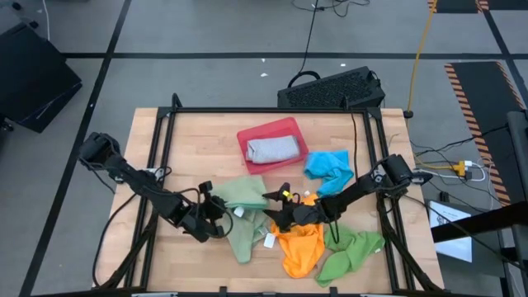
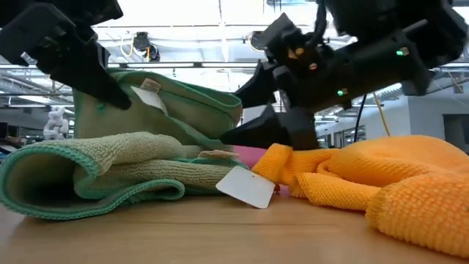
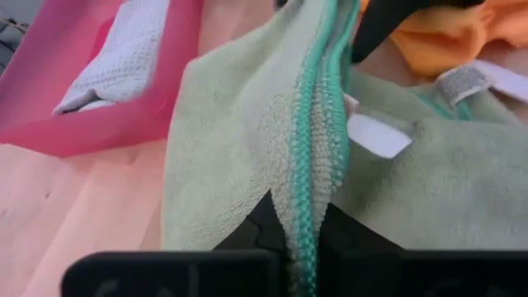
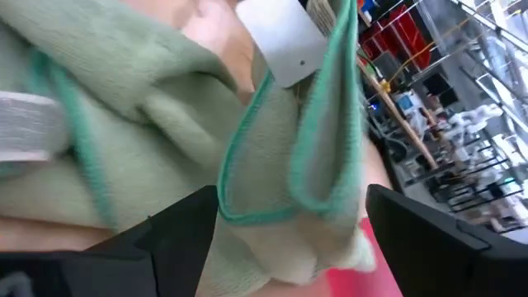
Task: Fold microfiber towels
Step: Put the folded light green cloth into the red bin
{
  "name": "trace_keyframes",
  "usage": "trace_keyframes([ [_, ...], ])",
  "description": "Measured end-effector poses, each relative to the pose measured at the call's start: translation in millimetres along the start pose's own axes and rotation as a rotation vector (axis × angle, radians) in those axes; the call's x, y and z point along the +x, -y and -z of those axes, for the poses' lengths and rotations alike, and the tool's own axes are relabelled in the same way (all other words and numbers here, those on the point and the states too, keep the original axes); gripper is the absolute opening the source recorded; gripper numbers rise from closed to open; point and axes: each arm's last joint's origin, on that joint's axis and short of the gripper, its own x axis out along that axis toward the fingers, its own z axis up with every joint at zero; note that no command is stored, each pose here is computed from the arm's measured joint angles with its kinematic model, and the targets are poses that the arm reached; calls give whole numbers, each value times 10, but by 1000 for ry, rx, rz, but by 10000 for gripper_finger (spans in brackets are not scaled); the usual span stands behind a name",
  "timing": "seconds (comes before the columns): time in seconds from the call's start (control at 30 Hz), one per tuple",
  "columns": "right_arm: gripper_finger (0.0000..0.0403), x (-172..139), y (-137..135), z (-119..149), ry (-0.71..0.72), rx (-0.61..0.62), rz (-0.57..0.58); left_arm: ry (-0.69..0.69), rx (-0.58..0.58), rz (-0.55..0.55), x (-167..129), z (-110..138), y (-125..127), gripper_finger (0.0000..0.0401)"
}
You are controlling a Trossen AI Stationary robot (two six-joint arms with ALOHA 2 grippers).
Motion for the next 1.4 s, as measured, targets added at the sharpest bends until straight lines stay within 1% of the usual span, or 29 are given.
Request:
trace_keyframes([
  [0.17, 304, 123, 55, 26, -46, -82, -89, -21, -16, 2, 38, -32, -61, 8],
  [0.23, 304, 145, 68, 47, -74, -101, -95, -27, -21, -1, 52, -37, -78, 15],
  [0.33, 304, 156, 83, 59, -76, -156, -94, -30, -27, -9, 72, -49, -101, 22],
  [0.43, 304, 155, 80, 65, -78, -242, -100, -30, -12, -10, 75, -51, -105, 12],
  [0.53, 294, 157, 90, 47, -61, -271, -90, -30, -9, -9, 73, -50, -102, 9],
  [0.63, 267, 159, 102, 29, -46, -278, -78, -30, -13, -9, 73, -50, -103, 21],
  [0.7, 240, 164, 108, 35, -49, -282, -78, -29, -13, -9, 73, -50, -103, 22],
  [0.83, 173, 162, 105, 34, -49, -282, -79, -30, -8, -11, 73, -49, -104, 8],
  [1.03, 70, 149, 97, 6, -33, -234, -74, -58, 0, -44, 72, -11, -131, 25],
  [1.13, 19, 147, 120, -22, -15, -204, -55, -56, 16, -47, 72, -11, -133, 16],
  [1.17, 11, 137, 143, -45, -8, -196, -44, -53, 26, -45, 72, -15, -130, 11],
  [1.23, 10, 98, 223, -115, 16, -169, -23, -44, 50, -39, 72, -26, -124, 8],
  [1.33, 11, 1, 422, -249, 54, -100, 9, -33, 91, -37, 40, -61, -135, 18],
  [1.4, 6, -68, 573, -313, 64, -70, 25, 6, 114, -44, -9, -133, -148, 21],
])
